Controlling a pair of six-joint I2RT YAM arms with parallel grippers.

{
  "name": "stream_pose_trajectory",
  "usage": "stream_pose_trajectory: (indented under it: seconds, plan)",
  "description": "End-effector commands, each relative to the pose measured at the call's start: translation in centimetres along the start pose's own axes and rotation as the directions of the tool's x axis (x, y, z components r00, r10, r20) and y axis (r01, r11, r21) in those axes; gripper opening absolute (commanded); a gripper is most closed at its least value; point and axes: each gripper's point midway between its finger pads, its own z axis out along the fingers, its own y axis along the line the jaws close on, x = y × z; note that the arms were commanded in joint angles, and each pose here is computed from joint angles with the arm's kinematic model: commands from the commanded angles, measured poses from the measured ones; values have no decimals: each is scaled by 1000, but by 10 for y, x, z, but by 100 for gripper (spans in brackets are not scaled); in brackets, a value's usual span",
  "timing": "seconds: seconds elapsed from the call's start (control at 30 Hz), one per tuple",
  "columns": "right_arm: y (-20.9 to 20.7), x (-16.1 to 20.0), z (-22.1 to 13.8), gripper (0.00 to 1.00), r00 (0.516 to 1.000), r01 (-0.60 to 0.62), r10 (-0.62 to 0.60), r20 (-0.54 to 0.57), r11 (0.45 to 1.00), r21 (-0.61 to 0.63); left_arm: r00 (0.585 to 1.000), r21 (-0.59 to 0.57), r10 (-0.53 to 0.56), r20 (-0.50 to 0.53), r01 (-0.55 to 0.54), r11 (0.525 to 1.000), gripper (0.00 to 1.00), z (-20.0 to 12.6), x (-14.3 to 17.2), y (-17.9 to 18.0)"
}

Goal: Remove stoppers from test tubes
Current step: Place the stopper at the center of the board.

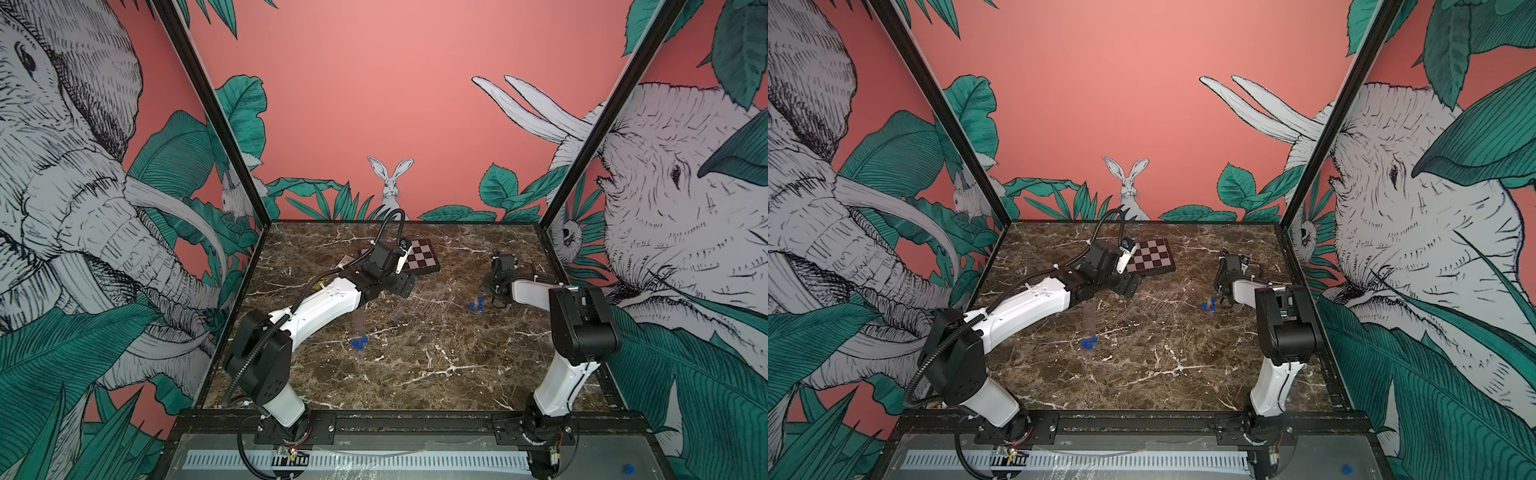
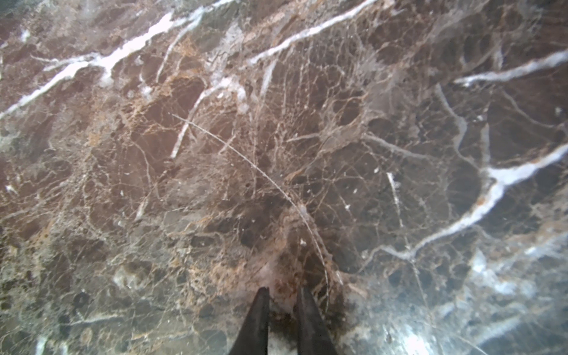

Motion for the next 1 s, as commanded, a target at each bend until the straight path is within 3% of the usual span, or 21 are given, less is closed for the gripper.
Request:
stream_pose_trajectory:
  seconds: [0.0, 0.53, 0.87, 0.97]
  plan:
    - [-13, 22, 4, 19, 997, 14, -10, -72, 998, 55, 999, -8, -4, 47, 5, 1000, 99, -17, -11, 1]
    - [-6, 14, -1, 23, 999, 17, -16, -44, 1000, 20, 998, -35, -9, 54, 11, 999, 100, -22, -12, 7]
    - [23, -42, -49, 27, 993, 74, -66, 98, 994, -83, 990, -117, -18, 138, 34, 992, 100, -45, -28, 24]
    - [26, -52, -68, 28, 989, 81, -66, 132, 991, -107, 974, -215, -66, 215, 113, 970, 99, -55, -35, 44]
